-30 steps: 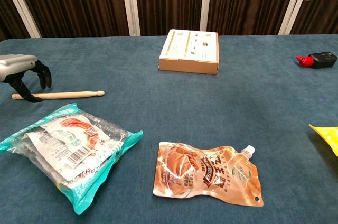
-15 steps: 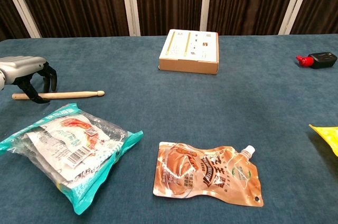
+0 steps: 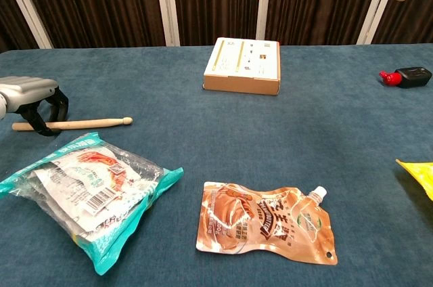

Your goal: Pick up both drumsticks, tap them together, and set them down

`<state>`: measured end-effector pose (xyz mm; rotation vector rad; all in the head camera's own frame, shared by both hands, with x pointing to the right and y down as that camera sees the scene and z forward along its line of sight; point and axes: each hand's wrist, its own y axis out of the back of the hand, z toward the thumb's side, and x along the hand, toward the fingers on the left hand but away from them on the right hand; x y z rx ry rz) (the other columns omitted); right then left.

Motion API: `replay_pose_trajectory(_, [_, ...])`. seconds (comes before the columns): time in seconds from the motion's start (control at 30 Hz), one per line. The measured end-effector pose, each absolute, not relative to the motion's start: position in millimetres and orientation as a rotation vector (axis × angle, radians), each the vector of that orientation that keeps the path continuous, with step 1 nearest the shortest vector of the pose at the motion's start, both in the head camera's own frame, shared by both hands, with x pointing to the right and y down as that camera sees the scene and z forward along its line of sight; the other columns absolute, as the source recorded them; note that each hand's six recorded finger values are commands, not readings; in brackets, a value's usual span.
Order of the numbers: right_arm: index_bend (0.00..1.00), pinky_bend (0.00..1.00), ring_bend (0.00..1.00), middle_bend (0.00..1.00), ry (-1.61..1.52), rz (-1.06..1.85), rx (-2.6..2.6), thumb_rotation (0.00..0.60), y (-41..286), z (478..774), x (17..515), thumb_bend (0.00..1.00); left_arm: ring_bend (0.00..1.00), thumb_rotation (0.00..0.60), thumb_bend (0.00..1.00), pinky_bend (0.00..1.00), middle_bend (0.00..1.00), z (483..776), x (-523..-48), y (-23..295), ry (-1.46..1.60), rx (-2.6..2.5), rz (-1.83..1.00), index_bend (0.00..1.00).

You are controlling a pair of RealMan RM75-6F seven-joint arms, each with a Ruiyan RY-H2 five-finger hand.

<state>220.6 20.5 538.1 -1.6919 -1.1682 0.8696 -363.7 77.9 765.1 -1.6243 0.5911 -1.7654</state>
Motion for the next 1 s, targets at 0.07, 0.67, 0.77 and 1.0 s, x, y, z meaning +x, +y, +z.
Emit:
replay_pose_trajectory(0.07, [0.68, 0.00, 0.36, 0.66, -1.167, 0.871, -1.693, 0.600, 20.9, 538.9, 221.0, 0.39, 0.06, 0.600, 0.38, 0.00, 0.56, 765.1, -363.6, 78.3, 0.582, -1.619, -1.771, 0.56])
replay_pose_trajectory(0.67, [0.69, 0.00, 0.36, 0.66, -1.156, 0.879, -1.678, 0.600, 21.3, 540.8, 221.6, 0.39, 0.07, 0.600, 0.41, 0.00, 0.58, 761.6, -363.9, 79.6, 0.559, -1.578, -1.793, 0.59])
replay_pose_trajectory(0.77, [0.69, 0.00, 0.36, 0.66, -1.153, 0.880, -1.675, 0.600, 21.7, 540.7, 221.9, 0.39, 0.09, 0.600, 0.41, 0.00, 0.60, 761.5, -363.2, 79.3, 0.554, -1.557, -1.792, 0.61])
replay_pose_trajectory(1.0, [0.69, 0.00, 0.36, 0.67, -1.151, 0.880, -1.674, 0.600, 21.9, 540.1, 221.4, 0.39, 0.10, 0.600, 0.42, 0.00, 0.62, 758.5, -364.2, 77.0, 0.557, -1.492, -1.789, 0.64])
